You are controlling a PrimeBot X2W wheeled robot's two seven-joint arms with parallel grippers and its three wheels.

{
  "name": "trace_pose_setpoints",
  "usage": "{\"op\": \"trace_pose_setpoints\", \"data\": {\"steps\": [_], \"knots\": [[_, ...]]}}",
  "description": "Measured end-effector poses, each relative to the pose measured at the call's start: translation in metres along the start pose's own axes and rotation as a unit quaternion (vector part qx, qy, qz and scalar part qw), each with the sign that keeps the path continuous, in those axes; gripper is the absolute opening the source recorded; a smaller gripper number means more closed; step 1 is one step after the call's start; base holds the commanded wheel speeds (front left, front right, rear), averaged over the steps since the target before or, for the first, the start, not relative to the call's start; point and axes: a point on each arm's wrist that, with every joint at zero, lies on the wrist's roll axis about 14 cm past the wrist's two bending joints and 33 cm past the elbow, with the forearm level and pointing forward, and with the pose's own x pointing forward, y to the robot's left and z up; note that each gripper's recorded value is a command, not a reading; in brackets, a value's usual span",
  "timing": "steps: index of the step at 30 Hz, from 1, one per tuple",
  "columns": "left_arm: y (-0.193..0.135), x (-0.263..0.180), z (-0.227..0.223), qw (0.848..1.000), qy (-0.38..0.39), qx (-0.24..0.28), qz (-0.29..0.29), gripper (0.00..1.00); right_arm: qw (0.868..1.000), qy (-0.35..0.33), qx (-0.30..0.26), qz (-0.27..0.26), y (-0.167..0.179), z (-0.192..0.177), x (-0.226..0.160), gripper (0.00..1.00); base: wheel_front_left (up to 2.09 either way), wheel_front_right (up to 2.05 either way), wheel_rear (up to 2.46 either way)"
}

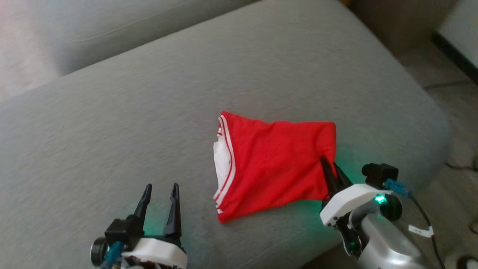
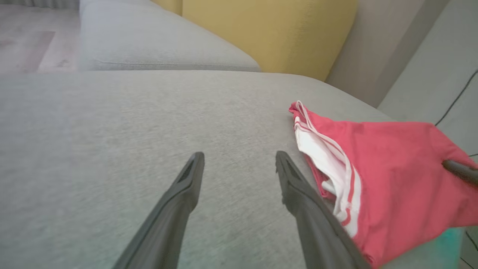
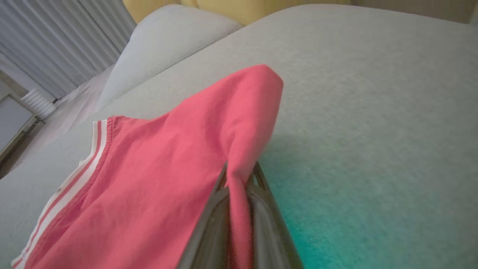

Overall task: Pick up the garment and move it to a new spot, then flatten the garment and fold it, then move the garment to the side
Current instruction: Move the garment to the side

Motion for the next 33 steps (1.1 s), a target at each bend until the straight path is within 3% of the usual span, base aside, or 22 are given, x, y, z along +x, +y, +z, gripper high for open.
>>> {"op": "trace_pose_setpoints", "data": {"steps": [4,9,17,24,32,33], "knots": [[-0.019,0.015,-0.004,0.999,0.008,0.001,-0.035,1.00,0.999,-0.021,0.013,-0.034,-0.022,0.010,-0.010,0.00,0.00,0.00,0.00],[-0.019,0.020,-0.016,0.999,0.024,-0.003,-0.041,1.00,0.999,-0.019,-0.006,-0.037,-0.025,0.015,-0.003,0.00,0.00,0.00,0.00],[0.004,0.016,-0.019,1.000,0.026,0.004,-0.017,1.00,0.989,-0.076,-0.127,-0.011,-0.013,0.109,0.060,0.00,0.00,0.00,0.00],[0.028,0.015,-0.019,1.000,0.022,0.001,0.009,1.00,0.974,-0.068,-0.191,-0.098,-0.080,0.159,0.082,0.00,0.00,0.00,0.00],[0.046,0.014,-0.022,0.999,0.022,0.001,0.027,1.00,0.960,-0.064,-0.220,-0.162,-0.126,0.183,0.088,0.00,0.00,0.00,0.00],[0.048,0.014,-0.022,0.999,0.021,0.002,0.029,1.00,0.960,-0.069,-0.216,-0.167,-0.128,0.186,0.089,0.29,0.00,0.00,0.00]]}}
